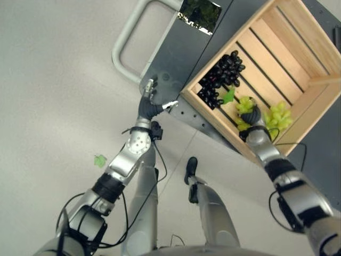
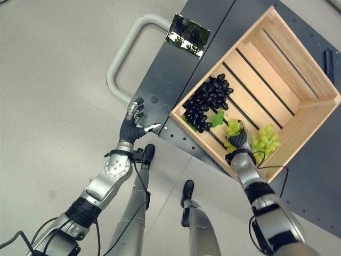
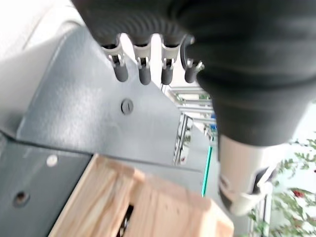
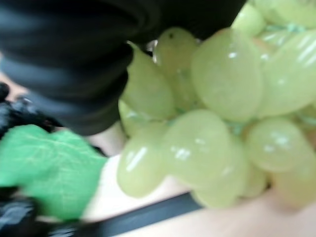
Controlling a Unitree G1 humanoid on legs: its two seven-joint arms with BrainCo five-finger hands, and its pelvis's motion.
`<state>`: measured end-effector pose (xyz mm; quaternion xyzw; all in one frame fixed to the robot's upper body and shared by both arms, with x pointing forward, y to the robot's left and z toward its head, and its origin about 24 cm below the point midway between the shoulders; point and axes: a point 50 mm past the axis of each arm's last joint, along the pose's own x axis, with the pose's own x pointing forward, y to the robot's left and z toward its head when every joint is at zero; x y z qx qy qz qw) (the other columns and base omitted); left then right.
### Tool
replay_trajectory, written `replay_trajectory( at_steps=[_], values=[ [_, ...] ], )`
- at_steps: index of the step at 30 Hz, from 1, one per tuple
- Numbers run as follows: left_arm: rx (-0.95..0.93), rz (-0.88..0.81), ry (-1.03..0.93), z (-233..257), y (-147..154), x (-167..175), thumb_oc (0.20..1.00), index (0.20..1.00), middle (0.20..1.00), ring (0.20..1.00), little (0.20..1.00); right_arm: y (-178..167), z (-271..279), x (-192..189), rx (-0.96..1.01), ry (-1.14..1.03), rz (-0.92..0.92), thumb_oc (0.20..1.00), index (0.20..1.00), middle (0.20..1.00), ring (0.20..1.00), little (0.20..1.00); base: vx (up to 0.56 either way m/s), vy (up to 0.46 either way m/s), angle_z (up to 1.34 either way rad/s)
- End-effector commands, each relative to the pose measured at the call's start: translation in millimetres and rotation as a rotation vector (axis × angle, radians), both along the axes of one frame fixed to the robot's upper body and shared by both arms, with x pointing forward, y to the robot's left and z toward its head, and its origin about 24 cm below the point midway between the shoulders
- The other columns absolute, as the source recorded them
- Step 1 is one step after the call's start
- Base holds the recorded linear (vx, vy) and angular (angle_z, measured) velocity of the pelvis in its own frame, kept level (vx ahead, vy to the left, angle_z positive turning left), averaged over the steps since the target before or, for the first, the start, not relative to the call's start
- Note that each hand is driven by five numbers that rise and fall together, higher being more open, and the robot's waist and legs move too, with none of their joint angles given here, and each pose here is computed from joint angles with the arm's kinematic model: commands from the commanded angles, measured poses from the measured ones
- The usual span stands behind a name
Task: Pick up the fruits from the basket on one side to the basket on the other side
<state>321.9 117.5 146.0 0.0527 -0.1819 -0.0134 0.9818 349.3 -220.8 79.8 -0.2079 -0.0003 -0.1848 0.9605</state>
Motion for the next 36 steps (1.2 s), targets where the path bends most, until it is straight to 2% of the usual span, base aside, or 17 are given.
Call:
replay_trajectory(
  at_steps=[1, 10, 16, 29, 36],
  values=[
    [-0.063, 0.008, -0.091, 18, 3, -1, 1.0, 1.0, 1.0, 1.0, 1.0, 27, -1, -10, 0.134, -0.099, 0.06, 0.2, 0.2, 0.2, 0.2, 0.2, -0.02, 0.025, -0.09],
    [-0.066, 0.033, -0.049, 4, 14, -6, 1.0, 1.0, 1.0, 1.0, 1.0, 29, 27, -31, 0.377, -0.319, 0.125, 0.2, 0.2, 0.2, 0.2, 0.2, -0.02, 0.027, -0.09],
    [-0.067, 0.039, -0.041, 1, 20, -7, 1.0, 1.0, 1.0, 1.0, 1.0, 22, 41, -41, 0.463, -0.413, 0.142, 0.2, 0.2, 0.2, 0.2, 0.2, -0.02, 0.018, -0.12],
    [-0.056, 0.046, 0.0, -11, 33, -12, 1.0, 1.0, 1.0, 1.0, 1.0, 7, 65, -52, 0.522, -0.529, 0.208, 0.2, 0.2, 0.2, 0.2, 0.2, 0.0, 0.007, -0.1],
    [-0.005, 0.021, -0.01, -9, 40, -16, 1.0, 1.0, 1.0, 1.0, 1.0, -8, 104, -59, 0.422, -0.638, 0.287, 0.2, 0.2, 0.2, 0.2, 0.2, 0.0, 0.007, -0.02]
  ],
)
